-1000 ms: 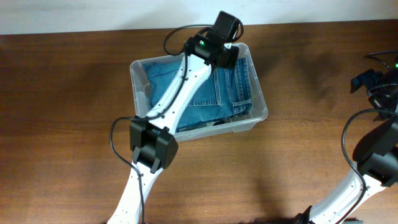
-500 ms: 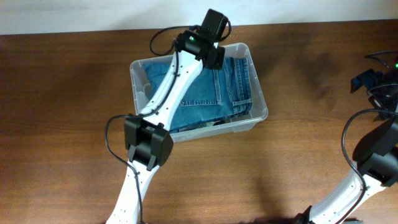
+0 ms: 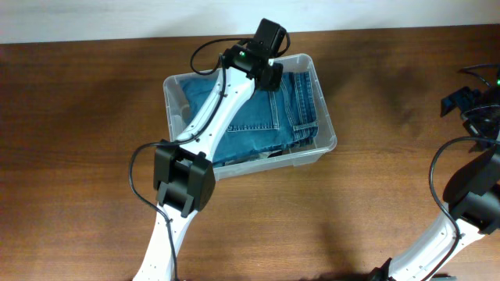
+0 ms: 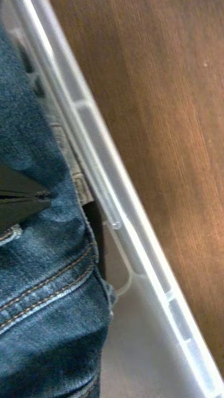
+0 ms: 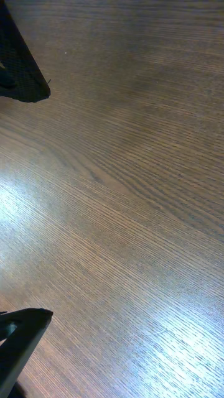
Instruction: Pack container
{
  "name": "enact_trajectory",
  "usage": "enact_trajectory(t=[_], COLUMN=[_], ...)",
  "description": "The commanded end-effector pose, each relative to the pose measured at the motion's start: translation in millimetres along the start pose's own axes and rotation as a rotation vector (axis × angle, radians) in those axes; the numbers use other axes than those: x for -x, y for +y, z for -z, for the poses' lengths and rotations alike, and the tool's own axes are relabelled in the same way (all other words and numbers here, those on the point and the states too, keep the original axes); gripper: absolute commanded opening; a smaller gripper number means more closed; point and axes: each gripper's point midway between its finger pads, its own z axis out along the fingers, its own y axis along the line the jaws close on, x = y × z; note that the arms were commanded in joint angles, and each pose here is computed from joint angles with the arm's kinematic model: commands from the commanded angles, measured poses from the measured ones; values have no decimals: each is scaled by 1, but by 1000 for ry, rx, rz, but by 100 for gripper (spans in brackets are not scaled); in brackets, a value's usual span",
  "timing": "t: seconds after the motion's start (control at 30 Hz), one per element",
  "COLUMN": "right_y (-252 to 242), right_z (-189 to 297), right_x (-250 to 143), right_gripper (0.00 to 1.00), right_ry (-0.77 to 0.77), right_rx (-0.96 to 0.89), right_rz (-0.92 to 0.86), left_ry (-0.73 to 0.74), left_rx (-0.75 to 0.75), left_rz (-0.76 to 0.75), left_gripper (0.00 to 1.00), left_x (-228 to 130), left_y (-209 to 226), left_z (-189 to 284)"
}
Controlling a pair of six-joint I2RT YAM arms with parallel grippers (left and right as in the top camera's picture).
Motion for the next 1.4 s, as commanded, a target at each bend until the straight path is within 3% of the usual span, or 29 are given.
enact_trajectory(t=[0.0,0.07,0.23,0.73,0.97,1.1,1.17,1.2,1.23,1.37], right_y=[-3,-3,-3,-3,-3,-3,-3,-3,-3,-3], right_z=[7,7,7,7,7,7,7,7,7,7], right_x=[1,1,1,1,1,1,1,1,1,1], right_gripper=[98,98,98,99,98,98,98,98,98,98], right_ry=[-21,-21,-21,-21,-21,-22,-21,-21,-21,-21], right_rx=[-5,-5,-5,-5,-5,-5,-5,-5,-5,-5], right_rz=[-11,-11,-10,-11,-11,-11,-11,-11,-11,-11], left_ry=[-41,-62,44,258,187,78,29,-5,-23,-2], left_rx=[-26,-33,-109,-152,-168,-120,-64,-17,24,90], left_rz=[-16,-14,-23,4,-39,-46,-34,-23,-10,35], left_gripper=[1,1,1,1,2,14,25,41,76,98], left_x=[14,18,-8,-84,-63,-31,-20,-15,-13,-24], left_y=[-1,1,-10,-18,-20,-1,15,30,45,77], left_z=[50,83,101,19,36,78,101,123,143,173])
